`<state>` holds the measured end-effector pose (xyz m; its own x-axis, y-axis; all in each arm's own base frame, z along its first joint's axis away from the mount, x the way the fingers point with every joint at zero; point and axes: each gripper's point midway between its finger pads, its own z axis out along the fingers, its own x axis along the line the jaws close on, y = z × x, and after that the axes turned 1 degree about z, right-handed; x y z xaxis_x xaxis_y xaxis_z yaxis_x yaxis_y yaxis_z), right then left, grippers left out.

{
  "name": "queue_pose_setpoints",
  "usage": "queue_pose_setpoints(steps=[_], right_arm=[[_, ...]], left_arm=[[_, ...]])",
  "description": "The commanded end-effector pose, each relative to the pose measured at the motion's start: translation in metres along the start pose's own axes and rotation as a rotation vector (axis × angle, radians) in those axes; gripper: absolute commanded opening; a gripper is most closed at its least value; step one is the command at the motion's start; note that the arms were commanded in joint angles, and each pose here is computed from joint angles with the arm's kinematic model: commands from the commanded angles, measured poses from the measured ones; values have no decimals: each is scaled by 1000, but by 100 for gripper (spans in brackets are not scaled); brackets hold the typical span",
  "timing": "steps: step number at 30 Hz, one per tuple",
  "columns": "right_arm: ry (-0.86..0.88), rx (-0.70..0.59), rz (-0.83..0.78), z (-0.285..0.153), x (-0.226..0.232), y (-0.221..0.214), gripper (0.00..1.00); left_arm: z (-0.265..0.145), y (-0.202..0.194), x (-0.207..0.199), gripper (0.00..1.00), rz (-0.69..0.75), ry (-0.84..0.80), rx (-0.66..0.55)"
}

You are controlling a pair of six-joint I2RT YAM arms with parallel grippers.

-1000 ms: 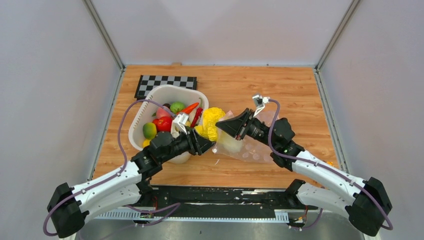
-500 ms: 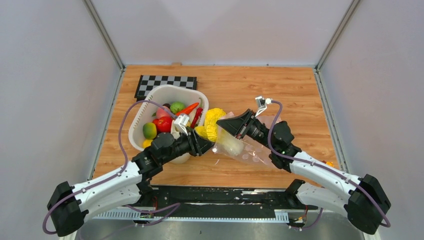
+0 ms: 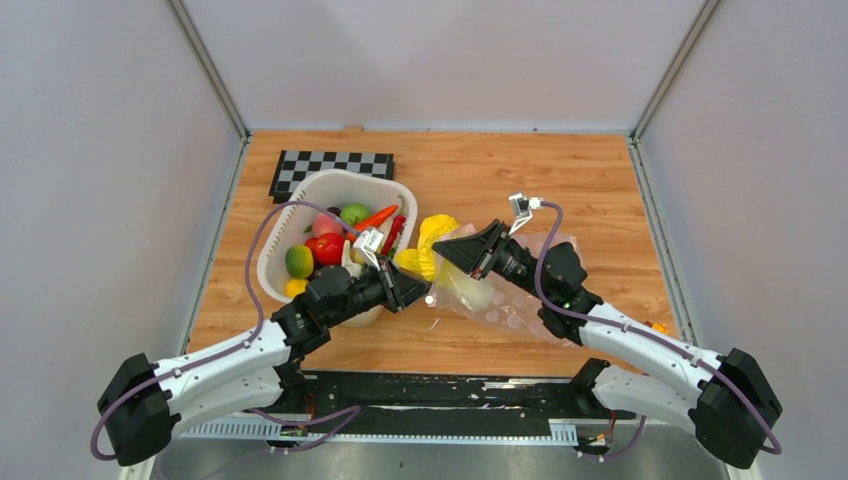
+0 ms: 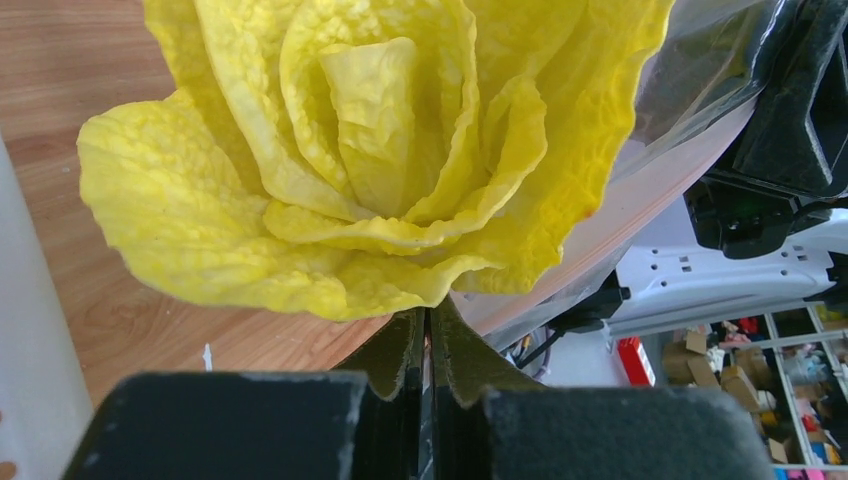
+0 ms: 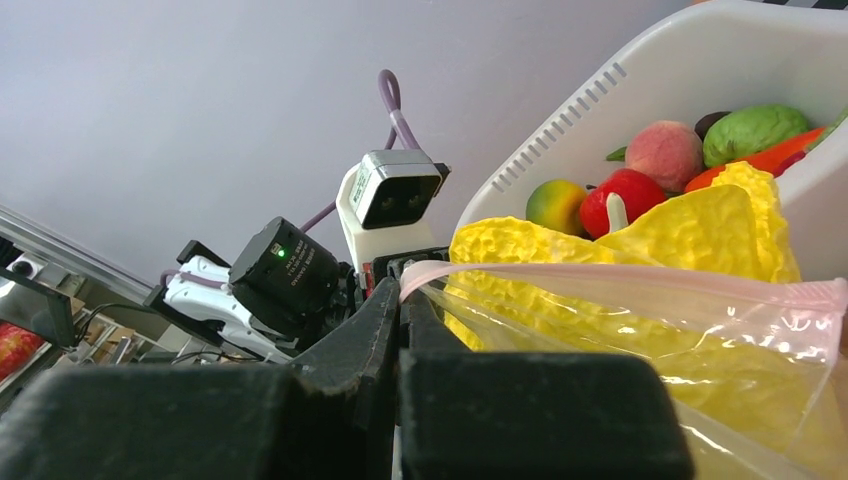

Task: Place the food in the zip-top bag and seal the zipper
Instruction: Place the fake vegetable in the zipper food storage bag.

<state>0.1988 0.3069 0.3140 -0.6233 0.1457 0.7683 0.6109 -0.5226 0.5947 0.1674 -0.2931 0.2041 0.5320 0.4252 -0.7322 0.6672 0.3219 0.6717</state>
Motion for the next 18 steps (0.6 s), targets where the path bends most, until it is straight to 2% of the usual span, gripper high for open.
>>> queue_pose_setpoints(steps=[1,4,7,13,18], right_arm=[[88,-51,-44,0,31,20,0],[50,16,-57,3,26,14,0],[-10,88,-91,4,15,8,0],[-19,66,-133,-7,10,18,0],[-83,83,-119,-9,-18,7,0]], left_arm=[[0,-4,-10,5,16,-57,15],[-4,11,-18,1,45,-73,-46],[-14,41,-26,0,162,-13,-108],[-37,94,-52,0,350,43,-201],[-25,85,-64,0,386,-14,-117]])
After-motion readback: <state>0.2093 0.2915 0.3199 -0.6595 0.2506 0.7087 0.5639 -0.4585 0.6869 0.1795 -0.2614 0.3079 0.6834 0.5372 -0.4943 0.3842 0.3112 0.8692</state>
